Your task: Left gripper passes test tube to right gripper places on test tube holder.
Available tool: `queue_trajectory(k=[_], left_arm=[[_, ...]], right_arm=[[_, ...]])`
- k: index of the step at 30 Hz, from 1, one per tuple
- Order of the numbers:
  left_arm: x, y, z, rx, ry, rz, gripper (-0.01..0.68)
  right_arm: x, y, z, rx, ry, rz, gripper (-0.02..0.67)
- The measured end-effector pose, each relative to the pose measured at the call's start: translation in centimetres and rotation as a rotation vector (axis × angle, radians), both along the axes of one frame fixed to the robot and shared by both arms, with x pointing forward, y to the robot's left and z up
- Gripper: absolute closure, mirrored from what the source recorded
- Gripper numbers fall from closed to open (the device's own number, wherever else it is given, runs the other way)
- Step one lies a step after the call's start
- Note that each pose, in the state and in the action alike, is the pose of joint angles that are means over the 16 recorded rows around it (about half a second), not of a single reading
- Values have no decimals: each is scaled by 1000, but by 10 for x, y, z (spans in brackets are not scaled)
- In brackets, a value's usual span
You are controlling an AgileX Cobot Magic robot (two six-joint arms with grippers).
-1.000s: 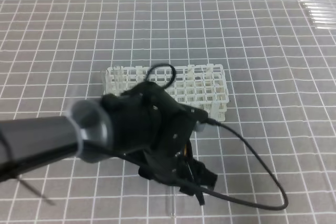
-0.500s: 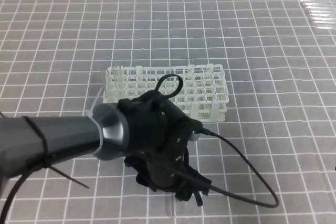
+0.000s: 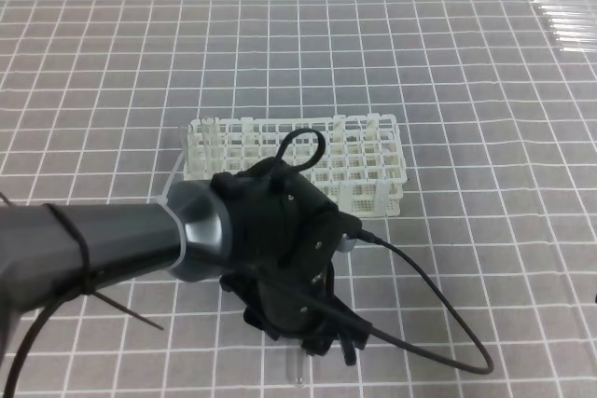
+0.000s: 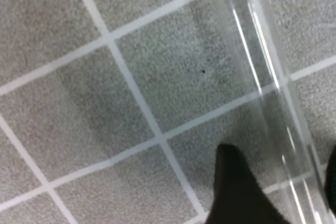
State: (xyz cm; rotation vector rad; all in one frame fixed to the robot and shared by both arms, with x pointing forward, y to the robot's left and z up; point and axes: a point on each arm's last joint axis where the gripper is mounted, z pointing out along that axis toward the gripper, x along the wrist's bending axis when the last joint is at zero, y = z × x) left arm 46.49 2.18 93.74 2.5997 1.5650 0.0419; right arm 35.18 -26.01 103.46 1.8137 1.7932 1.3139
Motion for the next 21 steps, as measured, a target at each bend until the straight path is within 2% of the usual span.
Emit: queue_trajectory(k=[12, 17, 21], left_arm=[[-2, 2, 0, 39, 19, -117, 591], [0, 1, 5, 52, 18, -166, 611], [2, -1, 19, 34, -6, -196, 603]], right_arm=[[0, 3, 2, 7, -19, 34, 662], [-1, 4, 2, 10, -23, 49, 662], [-1, 4, 2, 10, -17, 61, 662]])
